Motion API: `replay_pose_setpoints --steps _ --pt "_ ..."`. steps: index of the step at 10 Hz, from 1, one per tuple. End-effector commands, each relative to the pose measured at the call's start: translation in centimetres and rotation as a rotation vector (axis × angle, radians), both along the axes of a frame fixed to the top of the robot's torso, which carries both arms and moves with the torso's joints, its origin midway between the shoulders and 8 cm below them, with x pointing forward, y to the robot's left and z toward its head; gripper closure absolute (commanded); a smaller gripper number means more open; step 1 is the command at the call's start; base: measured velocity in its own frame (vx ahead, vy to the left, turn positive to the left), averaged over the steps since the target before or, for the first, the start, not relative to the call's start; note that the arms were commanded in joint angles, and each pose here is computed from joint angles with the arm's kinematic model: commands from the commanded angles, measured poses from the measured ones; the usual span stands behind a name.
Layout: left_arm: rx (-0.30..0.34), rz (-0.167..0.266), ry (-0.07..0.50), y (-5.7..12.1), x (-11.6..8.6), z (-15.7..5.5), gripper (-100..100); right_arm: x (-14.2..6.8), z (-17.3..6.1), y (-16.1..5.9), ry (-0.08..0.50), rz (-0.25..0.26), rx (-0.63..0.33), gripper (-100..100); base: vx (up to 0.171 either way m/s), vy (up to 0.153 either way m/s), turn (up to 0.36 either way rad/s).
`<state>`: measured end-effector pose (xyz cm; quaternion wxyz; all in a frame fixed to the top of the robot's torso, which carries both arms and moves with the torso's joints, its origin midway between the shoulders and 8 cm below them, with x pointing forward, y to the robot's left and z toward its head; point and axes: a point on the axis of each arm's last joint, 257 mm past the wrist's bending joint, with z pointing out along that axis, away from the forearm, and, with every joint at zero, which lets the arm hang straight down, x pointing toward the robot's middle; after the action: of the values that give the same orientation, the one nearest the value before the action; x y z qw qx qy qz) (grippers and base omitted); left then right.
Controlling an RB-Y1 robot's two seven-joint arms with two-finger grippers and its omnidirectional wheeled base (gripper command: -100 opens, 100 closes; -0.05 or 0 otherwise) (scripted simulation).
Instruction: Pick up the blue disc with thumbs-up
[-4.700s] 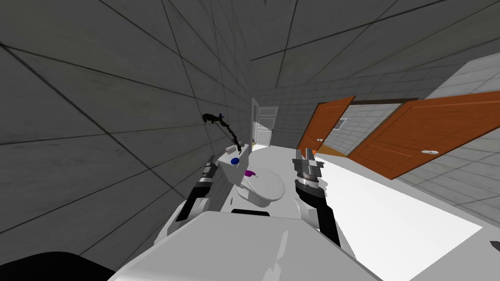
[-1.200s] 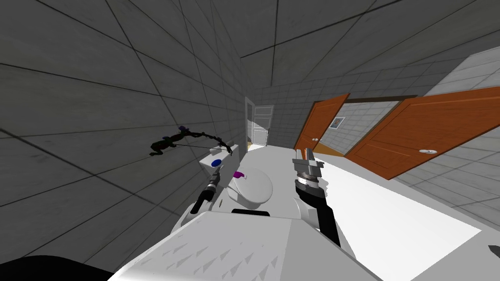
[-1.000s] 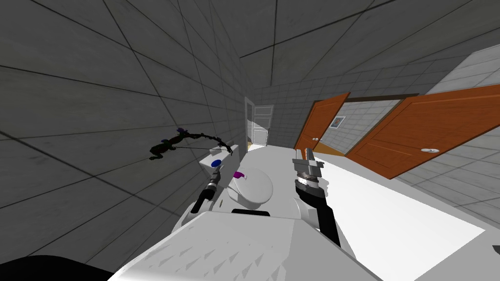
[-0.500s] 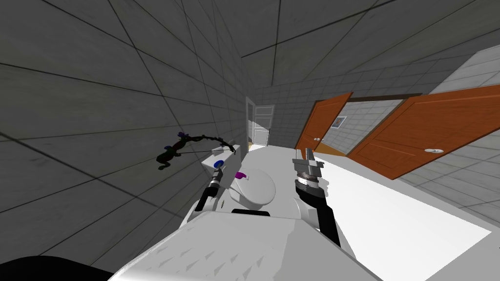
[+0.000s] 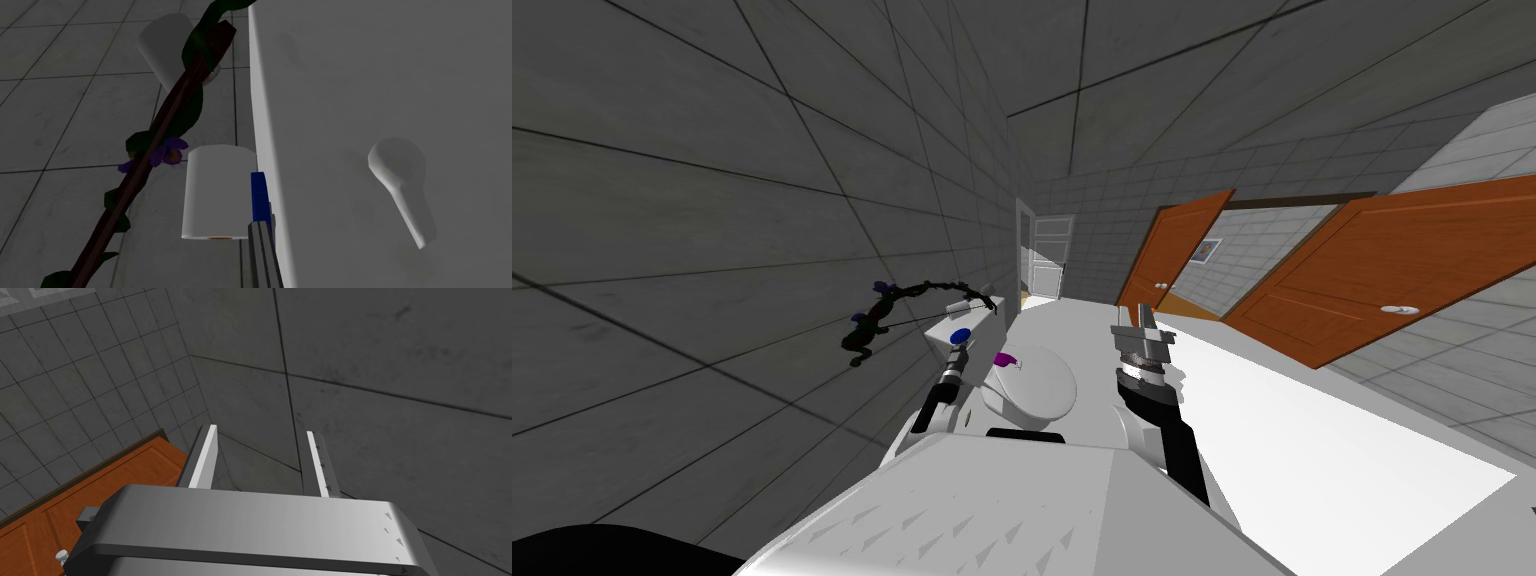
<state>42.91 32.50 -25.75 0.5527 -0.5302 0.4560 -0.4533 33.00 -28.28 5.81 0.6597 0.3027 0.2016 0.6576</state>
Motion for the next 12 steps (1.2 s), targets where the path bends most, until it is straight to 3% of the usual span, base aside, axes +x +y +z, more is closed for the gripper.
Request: replay_pose_setpoints --steps 1,3,5,9,12 --pt "0.000 0.000 0.000 0.0 0.0 0.0 100 0.0 0.0 0.0 0.000 0.000 0.000 0 0.000 0.000 0.000" --pt "0.000 0.000 0.000 0.0 0.0 0.0 100 0.0 0.0 0.0 0.000 0.000 0.000 0 0.000 0.000 0.000" --pt "0.025 -0.010 0.015 0.5 -0.1 -0.4 -100 0.0 0.0 0.0 0.000 0.000 0.000 0 -0.002 -0.007 -0.001" --pt "0.076 -0.031 0.106 1.7 -0.7 -3.6 -100 0.0 0.0 0.0 0.000 0.000 0.000 0 -0.012 -0.061 -0.002" --pt "0.077 -0.027 0.161 2.3 -1.4 -5.8 -100 0.0 0.0 0.0 0.000 0.000 0.000 0 -0.011 -0.053 0.008"
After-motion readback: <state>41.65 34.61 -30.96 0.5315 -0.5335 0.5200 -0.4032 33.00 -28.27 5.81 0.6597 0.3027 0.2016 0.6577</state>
